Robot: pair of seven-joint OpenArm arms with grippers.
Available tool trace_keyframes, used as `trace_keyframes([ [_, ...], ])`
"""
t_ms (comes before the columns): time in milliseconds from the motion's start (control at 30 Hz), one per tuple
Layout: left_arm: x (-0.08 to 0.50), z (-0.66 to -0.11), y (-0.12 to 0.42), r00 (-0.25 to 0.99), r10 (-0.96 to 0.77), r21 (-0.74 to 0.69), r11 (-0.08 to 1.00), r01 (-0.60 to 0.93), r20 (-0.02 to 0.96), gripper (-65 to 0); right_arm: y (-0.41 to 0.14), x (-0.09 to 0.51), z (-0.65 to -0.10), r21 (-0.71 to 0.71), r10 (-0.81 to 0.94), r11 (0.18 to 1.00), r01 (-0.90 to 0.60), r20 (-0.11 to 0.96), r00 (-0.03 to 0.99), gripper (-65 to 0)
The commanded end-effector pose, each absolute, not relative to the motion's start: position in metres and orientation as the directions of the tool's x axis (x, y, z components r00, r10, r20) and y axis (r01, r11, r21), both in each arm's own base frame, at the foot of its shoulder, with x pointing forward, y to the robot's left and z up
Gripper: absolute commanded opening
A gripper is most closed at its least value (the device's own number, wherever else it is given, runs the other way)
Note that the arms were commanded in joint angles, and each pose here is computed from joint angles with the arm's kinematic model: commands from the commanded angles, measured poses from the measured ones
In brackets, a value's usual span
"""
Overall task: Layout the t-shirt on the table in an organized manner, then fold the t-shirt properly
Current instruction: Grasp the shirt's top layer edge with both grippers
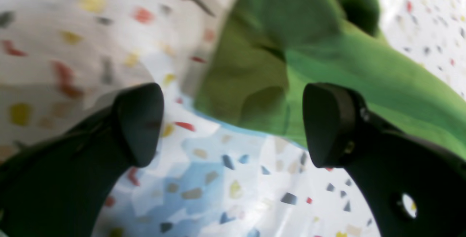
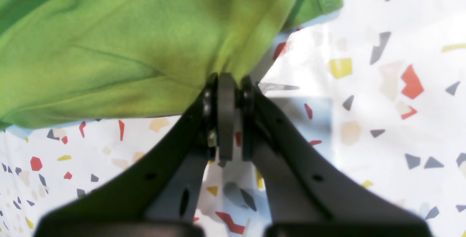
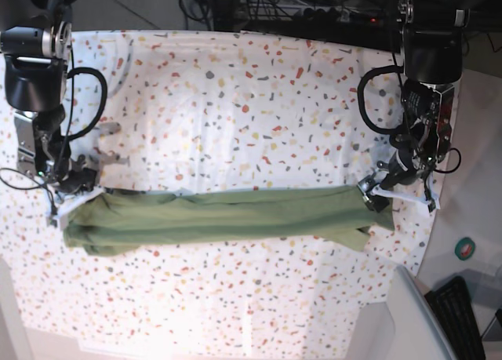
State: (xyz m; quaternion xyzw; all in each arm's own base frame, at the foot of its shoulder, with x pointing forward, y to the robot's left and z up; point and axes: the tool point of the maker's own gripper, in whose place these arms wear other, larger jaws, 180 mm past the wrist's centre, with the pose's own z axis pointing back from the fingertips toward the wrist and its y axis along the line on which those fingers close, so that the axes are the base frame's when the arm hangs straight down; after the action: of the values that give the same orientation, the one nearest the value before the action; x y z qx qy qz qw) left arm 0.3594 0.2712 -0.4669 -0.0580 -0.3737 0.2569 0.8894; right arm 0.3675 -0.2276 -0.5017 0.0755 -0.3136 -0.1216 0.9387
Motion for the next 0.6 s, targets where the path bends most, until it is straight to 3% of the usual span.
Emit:
trace_keyframes([
  [0,0.373,-0.452,0.273,0.556,0.494,-0.31,0.865,-0.396,0.669,-9.5,-0.232,0.38,-0.49,0.212,-0.263,0.963,0.168,0.598,0.757,-65.0],
  [133,0.373,-0.454,0.27,0.556,0.499,-0.316,0.862,-0.395,0.665,-24.0,-0.232,0.38,-0.49,0.212,-0.263,0.963,0.168,0.598,0.757,-65.0],
  [233,0.371,-0.46,0.267,0.565,0.508,-0.32,0.857,-0.403,0.65,-31.4,-0.232,0.38,-0.49,0.212,-0.263,0.963,0.168,0.598,0.757,-65.0],
  [500,0.366,-0.47,0.26,0.575,0.525,-0.33,0.848,-0.415,0.628,-33.4,-0.232,0.38,-0.49,0.212,-0.263,0.963,0.168,0.598,0.757,-65.0],
  [567,0.366,-0.47,0.26,0.575,0.525,-0.33,0.848,-0.415,0.628,-38.7,-0.232,0.379,-0.491,0.211,-0.263,0.963,0.168,0.597,0.758,-65.0],
])
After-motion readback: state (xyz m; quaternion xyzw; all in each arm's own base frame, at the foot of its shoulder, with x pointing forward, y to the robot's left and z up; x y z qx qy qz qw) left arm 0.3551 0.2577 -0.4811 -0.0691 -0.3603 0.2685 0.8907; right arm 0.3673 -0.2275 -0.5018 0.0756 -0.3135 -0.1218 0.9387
